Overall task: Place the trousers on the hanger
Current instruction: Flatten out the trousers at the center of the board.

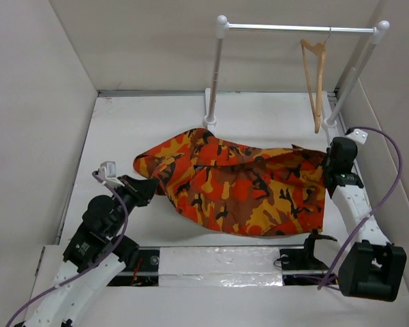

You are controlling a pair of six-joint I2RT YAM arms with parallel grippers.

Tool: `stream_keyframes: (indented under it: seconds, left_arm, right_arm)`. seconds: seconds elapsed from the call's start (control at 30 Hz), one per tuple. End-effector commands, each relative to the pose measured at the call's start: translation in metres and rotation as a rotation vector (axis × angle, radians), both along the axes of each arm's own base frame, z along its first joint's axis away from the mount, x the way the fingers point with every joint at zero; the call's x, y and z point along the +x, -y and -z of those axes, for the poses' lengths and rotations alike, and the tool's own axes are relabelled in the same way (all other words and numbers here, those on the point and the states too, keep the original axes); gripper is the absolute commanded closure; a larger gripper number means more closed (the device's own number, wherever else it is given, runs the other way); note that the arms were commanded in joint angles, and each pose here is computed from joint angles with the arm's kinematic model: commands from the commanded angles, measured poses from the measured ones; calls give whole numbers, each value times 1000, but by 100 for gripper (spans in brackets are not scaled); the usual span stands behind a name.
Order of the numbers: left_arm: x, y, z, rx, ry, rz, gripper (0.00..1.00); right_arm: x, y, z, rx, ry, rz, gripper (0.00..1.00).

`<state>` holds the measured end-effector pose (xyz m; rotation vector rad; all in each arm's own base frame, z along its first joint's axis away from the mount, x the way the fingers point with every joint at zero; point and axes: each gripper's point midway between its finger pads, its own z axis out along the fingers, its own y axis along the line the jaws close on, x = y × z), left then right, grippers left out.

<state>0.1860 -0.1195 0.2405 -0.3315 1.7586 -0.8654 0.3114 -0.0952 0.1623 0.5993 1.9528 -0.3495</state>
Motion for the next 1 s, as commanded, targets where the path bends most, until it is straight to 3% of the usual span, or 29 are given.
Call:
stream_keyframes:
  seconds: [0.0, 0.13, 0.23, 0.27, 0.33, 0.37, 0.4, 0.43, 0.53, 0.6, 0.63, 0.67, 0.7, 0.73, 0.77, 0.83, 0.87, 0.97]
  left_arm:
    - [-18, -12, -37, -40, 65, -4, 100]
    - [-35, -22, -45, -26, 50, 4, 100]
    - [-47, -30, -48, -6, 35, 2, 100]
    - [-51, -38, -57, -6, 60, -23, 99]
    - [-55, -48, -59, 25, 55, -51, 87]
    - [-58, -53, -69, 26, 74, -61, 79]
    - [-57, -53, -69, 49, 66, -60, 68]
    - [-58, -53, -69, 59, 62, -56, 64]
    - [-51, -49, -74, 69, 83, -50, 59]
    - [-41, -39, -66, 86, 65, -31, 60]
    - [-35, -34, -69, 76, 82, -27, 60]
    - [-28, -28, -57, 92, 58, -14, 60]
    - [-20, -21, -55, 96, 55, -5, 60]
    - [-15, -17, -49, 106, 45, -4, 60]
    - [-9, -12, -39, 120, 24, 5, 60]
    - [1, -5, -40, 113, 31, 11, 62]
    - [5, -6, -42, 112, 40, -9, 63]
    - [21, -18, -52, 126, 78, -107, 64]
  right_arm:
    - [14, 38, -37, 7, 138, 137, 100]
    - [9, 70, -47, 67, 199, 226, 93]
    - [12, 74, -51, 103, 277, 205, 65]
    - [16, 72, -57, 104, 306, 181, 46]
    - [21, 58, -66, 108, 324, 110, 33]
    - [23, 52, -68, 104, 323, 79, 19]
    - [26, 36, -68, 102, 308, 19, 17]
    - [26, 26, -71, 90, 299, -24, 16]
    - [24, -25, -86, 64, 355, -226, 25]
    - [15, -56, -87, 65, 379, -332, 60]
    - [14, -93, -87, 63, 378, -481, 77]
    - [11, -111, -85, 68, 372, -544, 100]
    - [5, -159, -79, 79, 345, -723, 100]
    - [7, -160, -77, 62, 336, -739, 100]
    - [-3, -207, -74, 74, 316, -884, 100]
    - [-5, -249, -68, 22, 267, -972, 100]
    - [-27, -297, -67, 18, 250, -1104, 100]
    - [-30, -354, -61, -61, 192, -1152, 100]
